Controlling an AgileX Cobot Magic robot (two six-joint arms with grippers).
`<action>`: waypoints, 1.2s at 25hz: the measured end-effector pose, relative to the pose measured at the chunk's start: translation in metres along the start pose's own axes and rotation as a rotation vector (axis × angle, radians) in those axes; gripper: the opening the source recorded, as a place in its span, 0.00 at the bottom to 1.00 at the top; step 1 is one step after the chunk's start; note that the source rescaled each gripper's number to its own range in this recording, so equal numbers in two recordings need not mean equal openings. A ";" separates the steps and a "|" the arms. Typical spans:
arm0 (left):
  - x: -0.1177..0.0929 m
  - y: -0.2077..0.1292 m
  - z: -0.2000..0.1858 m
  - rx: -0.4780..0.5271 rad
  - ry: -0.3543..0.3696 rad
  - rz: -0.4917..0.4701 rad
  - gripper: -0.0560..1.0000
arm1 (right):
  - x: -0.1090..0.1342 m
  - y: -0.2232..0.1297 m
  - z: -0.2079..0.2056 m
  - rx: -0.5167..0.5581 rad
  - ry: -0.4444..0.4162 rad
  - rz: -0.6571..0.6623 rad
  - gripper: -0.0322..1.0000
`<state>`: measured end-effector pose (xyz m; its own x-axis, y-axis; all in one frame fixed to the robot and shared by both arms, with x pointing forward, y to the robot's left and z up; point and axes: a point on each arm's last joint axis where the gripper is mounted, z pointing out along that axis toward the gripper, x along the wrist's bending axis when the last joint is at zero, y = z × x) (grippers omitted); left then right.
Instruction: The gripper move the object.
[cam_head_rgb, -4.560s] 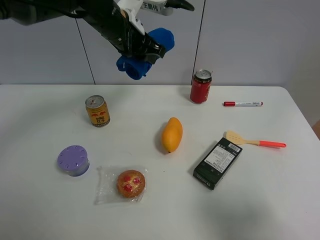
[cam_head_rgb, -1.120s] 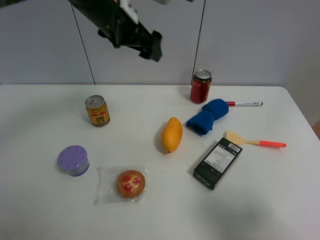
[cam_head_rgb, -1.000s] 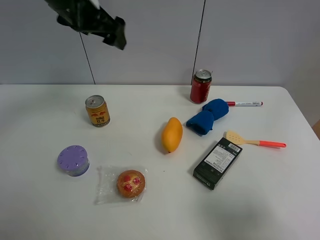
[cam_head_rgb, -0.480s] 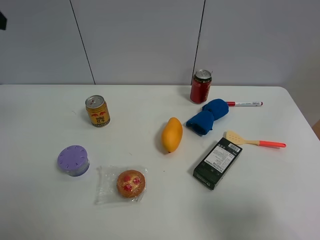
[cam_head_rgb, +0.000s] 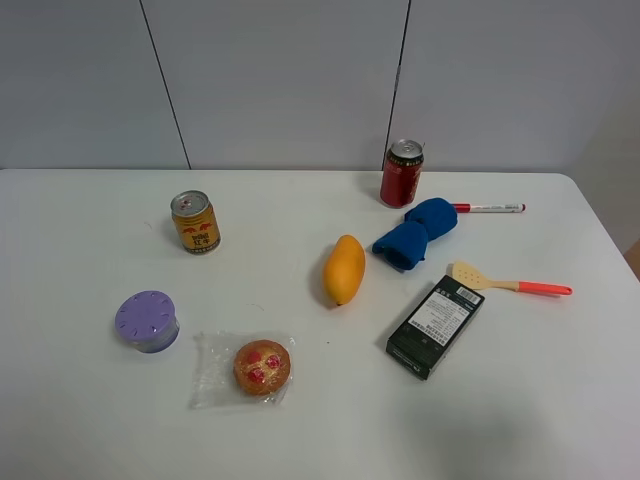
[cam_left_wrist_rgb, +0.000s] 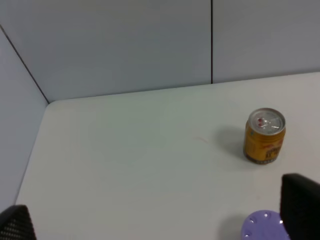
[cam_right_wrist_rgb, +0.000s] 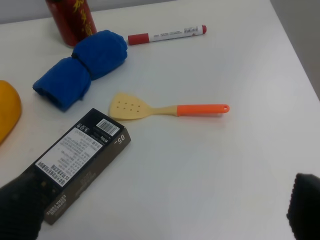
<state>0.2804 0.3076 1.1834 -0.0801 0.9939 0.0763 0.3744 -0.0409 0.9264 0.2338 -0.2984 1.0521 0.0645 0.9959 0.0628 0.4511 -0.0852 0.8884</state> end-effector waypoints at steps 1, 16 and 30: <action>-0.001 -0.009 -0.005 -0.013 -0.002 -0.003 1.00 | 0.000 0.000 0.000 0.000 0.000 0.000 1.00; -0.010 -0.108 -0.010 -0.060 -0.031 -0.056 1.00 | 0.000 0.000 0.000 0.000 0.000 0.000 1.00; -0.013 -0.135 0.005 0.087 -0.041 -0.058 1.00 | 0.000 0.000 0.000 0.000 0.000 0.000 1.00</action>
<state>0.2360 0.3008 1.0554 -0.0665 0.9978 0.0064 0.4494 0.0242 0.8930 0.2338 -0.2984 1.0521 0.0645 0.9959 0.0628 0.4511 -0.0852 0.8884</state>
